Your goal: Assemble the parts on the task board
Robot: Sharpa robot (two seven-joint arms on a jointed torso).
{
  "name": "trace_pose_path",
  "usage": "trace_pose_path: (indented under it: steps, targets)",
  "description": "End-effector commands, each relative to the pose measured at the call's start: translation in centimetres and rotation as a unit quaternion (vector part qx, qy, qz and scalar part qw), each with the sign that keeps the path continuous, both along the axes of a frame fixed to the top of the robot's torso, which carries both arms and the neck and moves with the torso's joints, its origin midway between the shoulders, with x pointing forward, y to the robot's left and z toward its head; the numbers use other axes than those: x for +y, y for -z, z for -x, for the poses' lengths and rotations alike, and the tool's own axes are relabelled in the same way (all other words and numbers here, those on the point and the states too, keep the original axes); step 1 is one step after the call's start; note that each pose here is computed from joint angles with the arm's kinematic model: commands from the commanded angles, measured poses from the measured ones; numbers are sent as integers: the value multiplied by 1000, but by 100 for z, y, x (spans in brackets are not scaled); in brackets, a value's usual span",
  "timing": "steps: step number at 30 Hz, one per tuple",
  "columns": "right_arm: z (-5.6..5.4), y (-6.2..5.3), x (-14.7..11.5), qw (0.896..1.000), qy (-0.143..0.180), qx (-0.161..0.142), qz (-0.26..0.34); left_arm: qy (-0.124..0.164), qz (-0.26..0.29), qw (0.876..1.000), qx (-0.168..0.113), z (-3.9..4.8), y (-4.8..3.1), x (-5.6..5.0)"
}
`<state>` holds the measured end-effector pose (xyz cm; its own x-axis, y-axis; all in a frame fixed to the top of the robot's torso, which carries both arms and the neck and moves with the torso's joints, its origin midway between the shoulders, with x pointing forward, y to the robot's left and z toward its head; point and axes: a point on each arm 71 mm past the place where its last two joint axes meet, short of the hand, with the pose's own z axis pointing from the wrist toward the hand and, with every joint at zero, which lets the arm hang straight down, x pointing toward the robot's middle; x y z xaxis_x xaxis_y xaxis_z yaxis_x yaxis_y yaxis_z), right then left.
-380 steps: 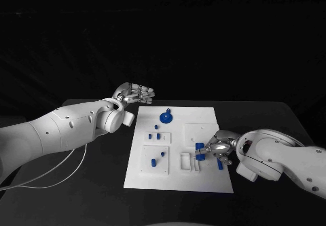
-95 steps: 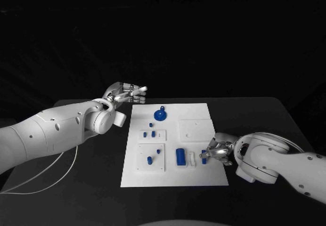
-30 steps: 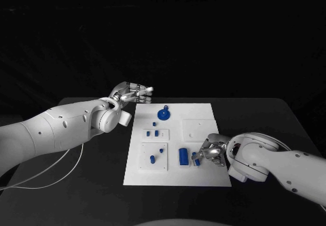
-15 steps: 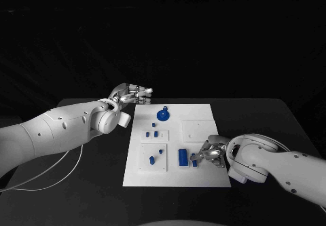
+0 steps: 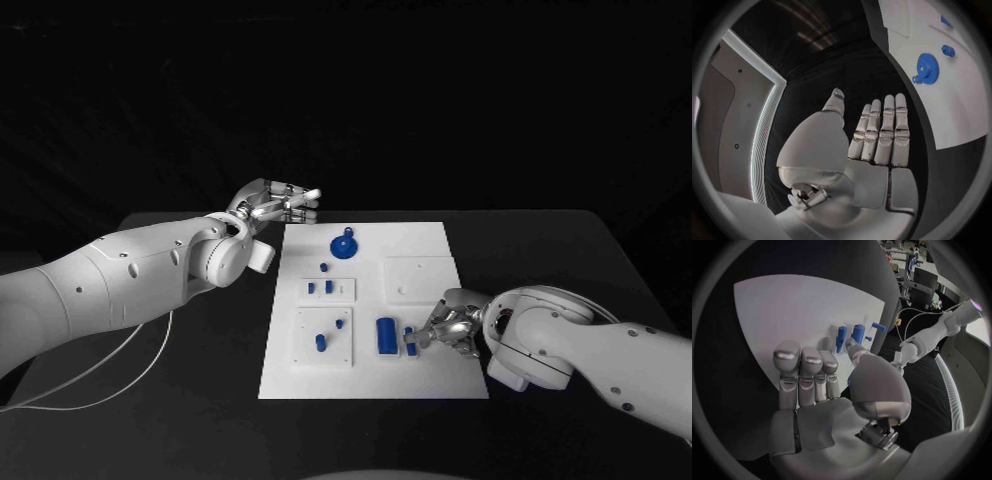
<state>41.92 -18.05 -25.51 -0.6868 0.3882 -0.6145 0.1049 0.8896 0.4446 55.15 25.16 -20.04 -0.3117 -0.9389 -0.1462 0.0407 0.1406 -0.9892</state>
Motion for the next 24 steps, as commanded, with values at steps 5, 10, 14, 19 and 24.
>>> trace_pose_path:
  steps: [5,10,14,19,24]
  targets:
    - [36,9,-14,1000,-13,9,-2,5,6,1000,0,5,0,-11]
    - [45,24,-25,1000,-16,12,-1,5,6,1000,0,6,1,-10]
    - [49,34,-22,1000,-16,14,-1,5,6,1000,0,6,3,-8]
    - [42,42,-20,1000,-15,12,3,6,6,1000,1,6,4,-12]
    - [22,59,-17,1000,-11,6,8,6,6,1000,1,6,5,-13]
